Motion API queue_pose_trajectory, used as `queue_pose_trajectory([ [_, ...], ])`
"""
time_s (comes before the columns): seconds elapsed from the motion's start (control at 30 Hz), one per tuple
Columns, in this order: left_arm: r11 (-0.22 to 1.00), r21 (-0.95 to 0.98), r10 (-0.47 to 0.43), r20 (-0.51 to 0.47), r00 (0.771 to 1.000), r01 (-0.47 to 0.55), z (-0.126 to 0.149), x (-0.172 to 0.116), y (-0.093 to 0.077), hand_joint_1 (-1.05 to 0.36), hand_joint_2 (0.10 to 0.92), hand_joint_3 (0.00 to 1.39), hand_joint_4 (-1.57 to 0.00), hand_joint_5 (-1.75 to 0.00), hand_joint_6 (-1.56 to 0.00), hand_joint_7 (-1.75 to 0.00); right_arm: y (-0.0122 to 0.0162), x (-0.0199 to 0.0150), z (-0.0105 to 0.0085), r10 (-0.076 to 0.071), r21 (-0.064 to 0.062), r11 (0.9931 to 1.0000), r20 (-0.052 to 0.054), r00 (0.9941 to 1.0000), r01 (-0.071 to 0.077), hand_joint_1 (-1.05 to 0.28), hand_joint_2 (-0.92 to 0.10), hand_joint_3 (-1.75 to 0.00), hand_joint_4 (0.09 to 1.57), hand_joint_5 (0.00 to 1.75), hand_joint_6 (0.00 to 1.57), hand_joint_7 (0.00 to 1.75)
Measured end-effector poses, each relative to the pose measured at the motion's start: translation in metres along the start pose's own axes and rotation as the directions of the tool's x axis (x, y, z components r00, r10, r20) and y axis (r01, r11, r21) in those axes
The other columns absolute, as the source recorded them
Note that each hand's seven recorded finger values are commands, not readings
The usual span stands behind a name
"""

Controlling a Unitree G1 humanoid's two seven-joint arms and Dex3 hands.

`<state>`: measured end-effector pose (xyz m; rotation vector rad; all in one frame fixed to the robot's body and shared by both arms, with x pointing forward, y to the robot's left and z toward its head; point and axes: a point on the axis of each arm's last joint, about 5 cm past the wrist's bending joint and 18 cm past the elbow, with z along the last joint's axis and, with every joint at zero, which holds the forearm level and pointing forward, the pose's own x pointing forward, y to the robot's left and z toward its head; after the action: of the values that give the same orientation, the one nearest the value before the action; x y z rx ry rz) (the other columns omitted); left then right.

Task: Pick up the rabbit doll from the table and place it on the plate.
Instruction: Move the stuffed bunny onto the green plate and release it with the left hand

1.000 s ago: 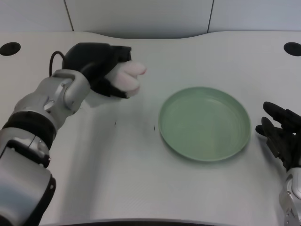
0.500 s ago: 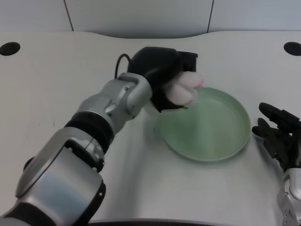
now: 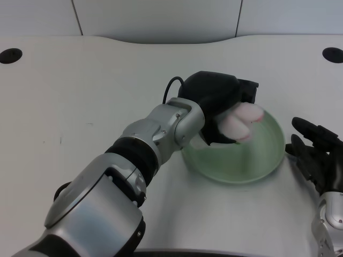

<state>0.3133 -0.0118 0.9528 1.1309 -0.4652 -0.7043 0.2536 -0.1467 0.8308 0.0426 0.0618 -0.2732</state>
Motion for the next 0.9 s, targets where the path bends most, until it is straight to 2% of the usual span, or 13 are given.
queue_pose_trajectory([
  [0.13, 1.000, 0.025, -0.012, -0.008, 1.000, 0.012, -0.001, 0.000, -0.001, -0.25, 0.469, 0.80, -0.83, -1.75, -0.64, -1.75, 0.0005, -0.0002, -0.0003, 0.002, 0.000, 1.00000, -0.005, 0.99998, -0.002, -0.30, -0.92, -0.21, 0.72, 0.78, 0.97, 0.09],
  [0.2, 1.000, 0.025, -0.015, -0.010, 1.000, 0.015, -0.001, 0.000, -0.002, -0.32, 0.644, 0.50, -0.79, -1.75, -0.55, -1.75, 0.0004, -0.0002, -0.0004, 0.009, 0.001, 0.99996, -0.008, 0.99993, -0.009, -0.29, -0.92, -0.21, 0.73, 0.78, 0.97, 0.09],
  [0.27, 1.000, 0.019, -0.013, -0.011, 1.000, 0.013, -0.001, -0.001, -0.001, -0.34, 0.695, 0.40, -0.78, -1.75, -0.52, -1.75, 0.0002, -0.0001, -0.0004, 0.012, 0.004, 0.99992, -0.009, 0.99989, -0.012, -0.29, -0.92, -0.21, 0.73, 0.78, 0.97, 0.09],
  [0.33, 1.000, 0.015, -0.013, -0.009, 1.000, 0.013, -0.001, -0.001, -0.001, -0.35, 0.712, 0.37, -0.78, -1.75, -0.52, -1.75, 0.0000, -0.0001, -0.0004, 0.011, 0.008, 0.99991, -0.010, 0.99989, -0.011, -0.29, -0.92, -0.21, 0.74, 0.77, 0.97, 0.09],
  [0.37, 1.000, 0.009, -0.021, -0.009, 1.000, 0.021, -0.001, -0.001, -0.001, -0.48, 0.752, 0.25, -0.62, -1.37, -0.47, -1.23, 0.0000, -0.0001, -0.0004, 0.011, 0.008, 0.99991, -0.010, 0.99989, -0.011, -0.27, -0.92, -0.22, 0.74, 0.77, 0.97, 0.09],
  [0.4, 0.999, -0.006, -0.039, -0.013, 0.999, 0.039, -0.002, -0.001, -0.001, -0.55, 0.800, 0.13, -0.57, -1.11, -0.54, -0.79, 0.0002, -0.0001, -0.0004, 0.012, 0.006, 0.99991, -0.009, 0.99988, -0.012, -0.26, -0.92, -0.22, 0.74, 0.77, 0.97, 0.09],
  [0.43, 0.998, -0.014, -0.058, -0.016, 0.998, 0.058, -0.002, -0.001, -0.001, -0.63, 0.846, 0.06, -0.50, -0.76, -0.54, -0.37, 0.0003, -0.0001, -0.0004, 0.013, 0.005, 0.99990, -0.009, 0.99987, -0.013, -0.26, -0.92, -0.23, 0.74, 0.77, 0.97, 0.09],
  [0.5, 0.995, -0.014, -0.097, -0.022, 0.995, 0.097, -0.004, -0.002, -0.001, -0.72, 0.878, 0.01, -0.34, -0.39, -0.42, -0.08, 0.0005, -0.0002, -0.0004, 0.015, 0.004, 0.99988, -0.008, 0.99986, -0.015, -0.26, -0.92, -0.24, 0.74, 0.77, 0.97, 0.09],
  [0.53, 0.994, -0.013, -0.108, -0.025, 0.994, 0.108, -0.005, -0.002, -0.001, -0.73, 0.883, 0.01, -0.32, -0.34, -0.40, -0.04, 0.0006, -0.0002, -0.0004, 0.015, 0.004, 0.99987, -0.007, 0.99985, -0.015, -0.26, -0.92, -0.24, 0.74, 0.77, 0.97, 0.09],
  [0.57, 0.994, -0.010, -0.113, -0.027, 0.993, 0.113, -0.006, -0.002, 0.000, -0.76, 0.891, 0.01, -0.23, -0.26, -0.32, -0.02, 0.0007, -0.0002, -0.0004, 0.016, 0.003, 0.99987, -0.007, 0.99985, -0.016, -0.27, -0.92, -0.24, 0.74, 0.76, 0.97, 0.09],
  [0.7, 0.993, 0.002, -0.121, -0.039, 0.992, 0.121, -0.010, -0.004, 0.001, -0.83, 0.917, 0.02, -0.05, -0.17, -0.16, 0.00, 0.0010, -0.0003, -0.0004, 0.014, -0.002, 0.99989, -0.006, 0.99988, -0.014, -0.26, -0.92, -0.24, 0.73, 0.75, 0.96, 0.09],
  [0.83, 0.989, 0.007, -0.144, -0.054, 0.988, 0.145, -0.011, -0.004, 0.001, -0.85, 0.921, 0.03, 0.00, -0.14, -0.09, 0.00, 0.0009, -0.0003, -0.0004, 0.013, -0.001, 0.99991, -0.006, 0.99989, -0.013, -0.28, -0.92, -0.23, 0.75, 0.75, 0.98, 0.09],
  [0.9, 0.988, 0.022, -0.152, -0.060, 0.987, 0.153, -0.011, -0.004, 0.000, -0.87, 0.920, 0.04, 0.00, -0.04, -0.03, 0.00, 0.0004, -0.0002, -0.0004, 0.011, 0.007, 0.99991, -0.008, 0.99990, -0.011, -0.29, -0.92, -0.22, 0.74, 0.75, 0.96, 0.09],
])
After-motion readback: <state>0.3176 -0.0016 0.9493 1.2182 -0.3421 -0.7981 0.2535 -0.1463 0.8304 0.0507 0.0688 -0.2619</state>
